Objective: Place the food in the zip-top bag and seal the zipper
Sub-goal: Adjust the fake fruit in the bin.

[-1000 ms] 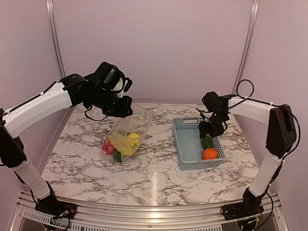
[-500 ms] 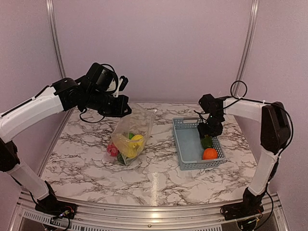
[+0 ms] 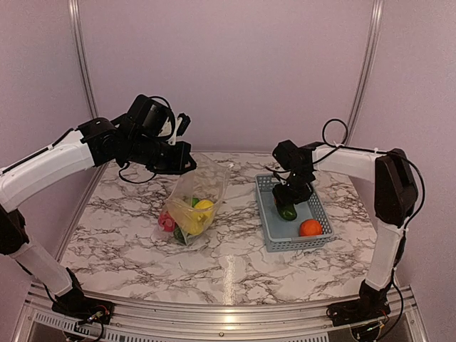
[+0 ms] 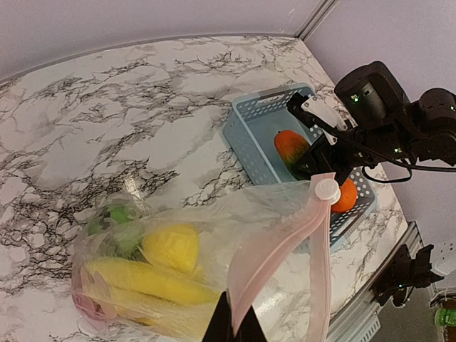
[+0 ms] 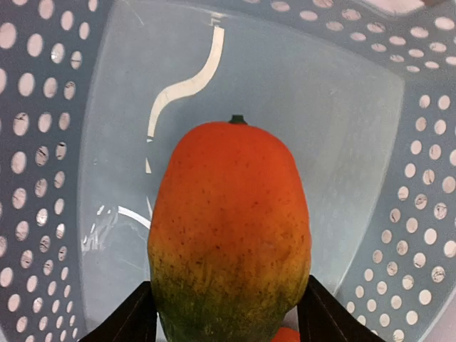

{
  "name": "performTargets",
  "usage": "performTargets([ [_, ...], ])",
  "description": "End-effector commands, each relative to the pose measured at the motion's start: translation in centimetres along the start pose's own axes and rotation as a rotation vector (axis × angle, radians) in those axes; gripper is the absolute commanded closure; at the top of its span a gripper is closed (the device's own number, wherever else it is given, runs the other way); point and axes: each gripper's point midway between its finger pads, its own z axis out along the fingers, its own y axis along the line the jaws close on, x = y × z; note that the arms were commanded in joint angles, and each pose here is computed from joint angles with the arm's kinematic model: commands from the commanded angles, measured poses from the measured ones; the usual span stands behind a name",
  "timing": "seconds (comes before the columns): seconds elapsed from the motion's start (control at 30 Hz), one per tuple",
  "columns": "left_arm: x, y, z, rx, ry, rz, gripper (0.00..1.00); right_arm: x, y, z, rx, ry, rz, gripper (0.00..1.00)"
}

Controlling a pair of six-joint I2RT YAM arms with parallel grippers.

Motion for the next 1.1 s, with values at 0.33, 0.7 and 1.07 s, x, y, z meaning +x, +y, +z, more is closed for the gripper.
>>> performTargets([
  [0.33, -0.4, -1.0, -0.5, 0.058, -0.029, -0.022, 1.0, -2.9, 0.9, -3.6, -0.167, -0.095, 0.024, 0.23],
  [0.7, 0.2, -1.0, -0.5, 0.072, -0.017, -0.046, 1.0, -5.2, 1.1, -0.6, -0.209, -0.095, -0.022, 0.22],
  [1.07, 0.2, -1.0, -0.6, 0.068, -0.013, -0.033, 1.0, -5.8, 0.9, 2.2, -0.171, -0.05, -0.005, 0.24],
])
